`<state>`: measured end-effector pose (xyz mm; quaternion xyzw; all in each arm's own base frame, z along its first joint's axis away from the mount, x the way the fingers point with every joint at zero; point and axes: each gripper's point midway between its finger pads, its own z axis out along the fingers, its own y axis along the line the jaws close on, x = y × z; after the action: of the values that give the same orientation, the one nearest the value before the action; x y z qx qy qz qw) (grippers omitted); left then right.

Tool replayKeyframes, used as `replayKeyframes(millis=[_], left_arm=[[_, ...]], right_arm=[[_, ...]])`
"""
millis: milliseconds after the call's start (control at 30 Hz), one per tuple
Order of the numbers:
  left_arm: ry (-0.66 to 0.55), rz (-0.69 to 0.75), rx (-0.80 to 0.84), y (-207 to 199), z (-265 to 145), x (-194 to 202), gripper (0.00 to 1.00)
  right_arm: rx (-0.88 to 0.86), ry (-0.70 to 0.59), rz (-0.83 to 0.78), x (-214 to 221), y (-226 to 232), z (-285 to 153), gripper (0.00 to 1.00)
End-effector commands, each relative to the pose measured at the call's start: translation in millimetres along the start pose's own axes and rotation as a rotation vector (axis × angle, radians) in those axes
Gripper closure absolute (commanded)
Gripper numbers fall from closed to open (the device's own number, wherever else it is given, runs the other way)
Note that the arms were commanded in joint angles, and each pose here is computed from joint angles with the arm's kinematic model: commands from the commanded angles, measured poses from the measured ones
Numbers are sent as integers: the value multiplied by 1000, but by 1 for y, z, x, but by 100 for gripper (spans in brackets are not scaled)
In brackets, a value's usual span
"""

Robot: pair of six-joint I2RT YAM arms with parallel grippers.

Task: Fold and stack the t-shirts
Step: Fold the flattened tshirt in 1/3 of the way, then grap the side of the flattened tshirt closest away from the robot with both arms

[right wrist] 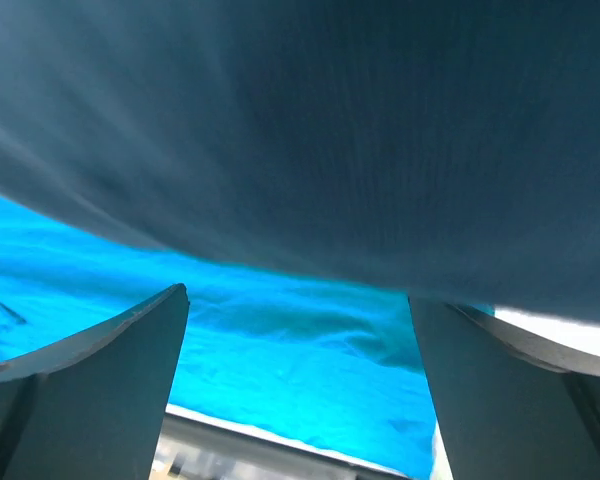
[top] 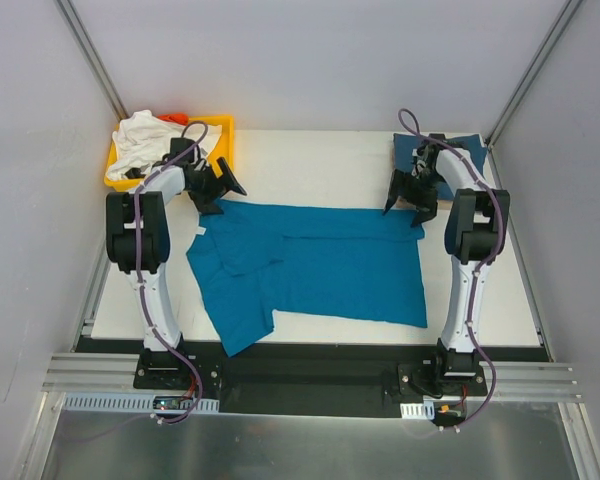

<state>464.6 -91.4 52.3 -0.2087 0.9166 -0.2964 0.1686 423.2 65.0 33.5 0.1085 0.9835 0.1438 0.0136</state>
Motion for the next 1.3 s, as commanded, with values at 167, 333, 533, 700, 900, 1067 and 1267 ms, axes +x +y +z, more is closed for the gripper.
replayKeyframes(millis=[167,333,533,700,900,1067,1267], left_arm=[[-112,105,48,-44,-50,-18,1],[-191,129,34,-63,-101,24,1],[-164,63,-53,-35,-127,130,0],[-47,70,-217,12,-141,223,1],[152,-31,-409,67,-165,309,6],[246,-138,-475,95,-165,353,16],[281,-145,-486,110,-151,369,23]], right_arm=[[21,-146,-120,0,10,-69,4],[56,-335,-131,36,13,-125,4],[-161,-726,47,59,25,-178,4],[-215,-685,112,75,4,-168,4],[-184,-648,111,87,-8,-152,4],[-190,-606,114,87,-8,-141,4],[-198,-578,103,84,-7,-135,4]])
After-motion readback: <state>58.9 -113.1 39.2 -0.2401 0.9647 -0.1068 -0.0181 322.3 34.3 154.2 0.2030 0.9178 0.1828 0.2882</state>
